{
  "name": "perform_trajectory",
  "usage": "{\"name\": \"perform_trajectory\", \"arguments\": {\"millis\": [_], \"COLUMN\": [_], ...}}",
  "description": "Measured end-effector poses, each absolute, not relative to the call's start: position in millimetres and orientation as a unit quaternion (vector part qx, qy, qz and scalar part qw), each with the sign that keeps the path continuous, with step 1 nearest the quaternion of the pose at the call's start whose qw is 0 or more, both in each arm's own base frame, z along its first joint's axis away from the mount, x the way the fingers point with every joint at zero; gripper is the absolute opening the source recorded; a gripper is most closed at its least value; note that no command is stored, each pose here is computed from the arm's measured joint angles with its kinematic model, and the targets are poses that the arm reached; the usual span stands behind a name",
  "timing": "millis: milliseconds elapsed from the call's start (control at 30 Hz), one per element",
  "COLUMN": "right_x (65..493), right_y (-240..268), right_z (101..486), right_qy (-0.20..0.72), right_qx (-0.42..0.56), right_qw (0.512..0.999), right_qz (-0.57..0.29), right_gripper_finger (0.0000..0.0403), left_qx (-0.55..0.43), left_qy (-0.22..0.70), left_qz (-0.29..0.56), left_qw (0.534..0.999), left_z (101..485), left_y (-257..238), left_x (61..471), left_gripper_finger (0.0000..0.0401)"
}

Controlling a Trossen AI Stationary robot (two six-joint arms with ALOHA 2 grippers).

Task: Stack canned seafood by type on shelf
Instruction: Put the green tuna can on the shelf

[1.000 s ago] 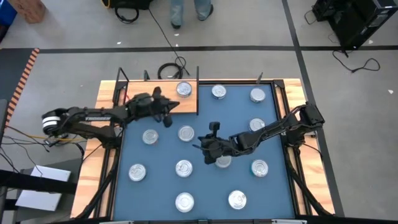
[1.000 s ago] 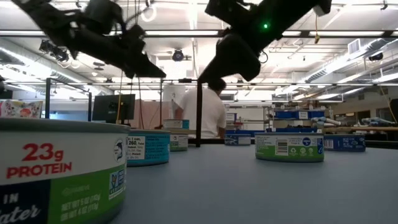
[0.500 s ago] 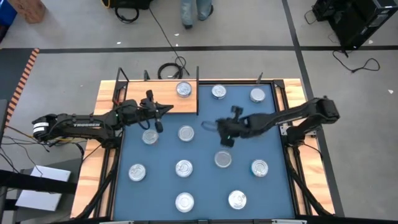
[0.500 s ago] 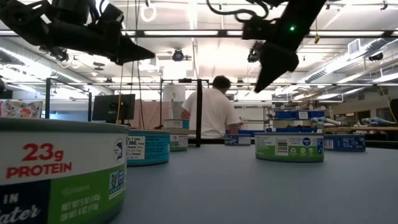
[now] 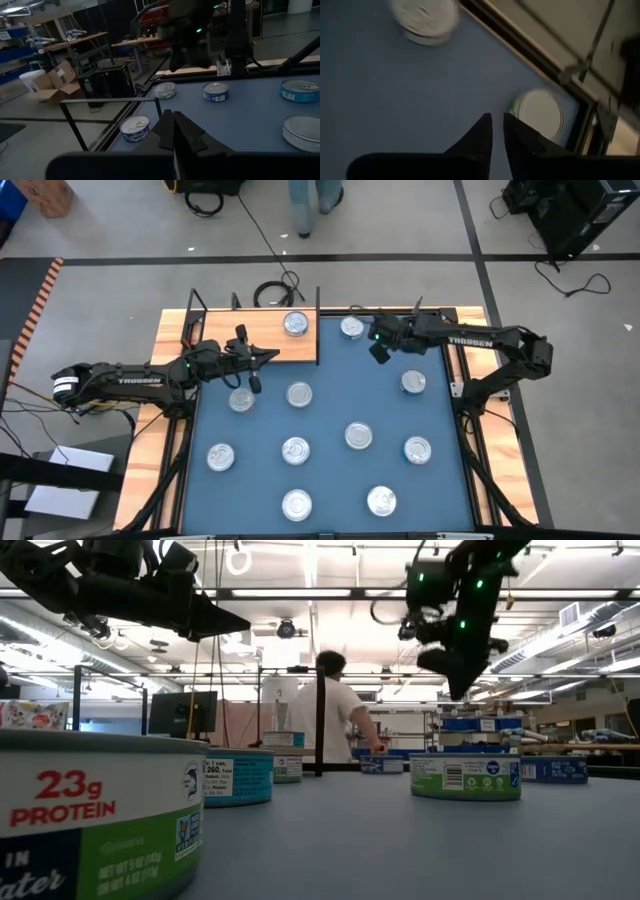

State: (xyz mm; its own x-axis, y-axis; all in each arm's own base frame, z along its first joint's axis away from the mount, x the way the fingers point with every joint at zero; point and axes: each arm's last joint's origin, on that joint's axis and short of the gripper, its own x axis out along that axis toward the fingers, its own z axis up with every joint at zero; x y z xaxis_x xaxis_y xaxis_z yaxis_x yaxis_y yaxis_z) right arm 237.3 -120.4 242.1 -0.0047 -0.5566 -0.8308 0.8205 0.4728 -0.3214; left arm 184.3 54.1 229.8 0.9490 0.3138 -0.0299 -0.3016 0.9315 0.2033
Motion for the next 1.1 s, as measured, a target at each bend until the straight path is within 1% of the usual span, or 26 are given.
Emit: {"name": "perform_trajectory", "arguments": {"millis": [167, 333, 467, 767, 967, 1100], "right_x": [232.3, 230.1, 230.0, 229.0, 232.0, 230.5], "right_y": [-145.9, -162.5, -170.2, -184.7, -194.3, -199.6], "right_z": [222.8, 202.6, 189.5, 162.3, 145.2, 136.0], "right_qy": [0.527, 0.556, 0.567, 0.595, 0.600, 0.616], "right_qx": [0.178, 0.190, 0.196, 0.194, 0.193, 0.179], "right_qw": [0.645, 0.605, 0.580, 0.538, 0.534, 0.523], "right_qz": [-0.524, -0.538, -0.551, -0.565, -0.564, -0.561], "right_gripper_finger": [0.0085, 0.0116, 0.0131, 0.0126, 0.0120, 0.0109], "left_qx": [0.099, 0.098, 0.098, 0.098, 0.098, 0.098], "left_qy": [0.032, 0.033, 0.033, 0.039, 0.040, 0.040], "left_qz": [0.157, 0.156, 0.156, 0.156, 0.156, 0.156], "left_qw": [0.982, 0.982, 0.982, 0.982, 0.982, 0.982], "left_z": [229.7, 229.4, 229.4, 228.1, 228.0, 228.0], "left_y": [54.1, 54.1, 54.1, 54.1, 54.1, 54.1], "left_x": [184.3, 184.3, 184.3, 184.3, 184.3, 184.3], "left_gripper_finger": [0.0001, 0.0001, 0.0001, 0.0001, 0.0001, 0.0001]}}
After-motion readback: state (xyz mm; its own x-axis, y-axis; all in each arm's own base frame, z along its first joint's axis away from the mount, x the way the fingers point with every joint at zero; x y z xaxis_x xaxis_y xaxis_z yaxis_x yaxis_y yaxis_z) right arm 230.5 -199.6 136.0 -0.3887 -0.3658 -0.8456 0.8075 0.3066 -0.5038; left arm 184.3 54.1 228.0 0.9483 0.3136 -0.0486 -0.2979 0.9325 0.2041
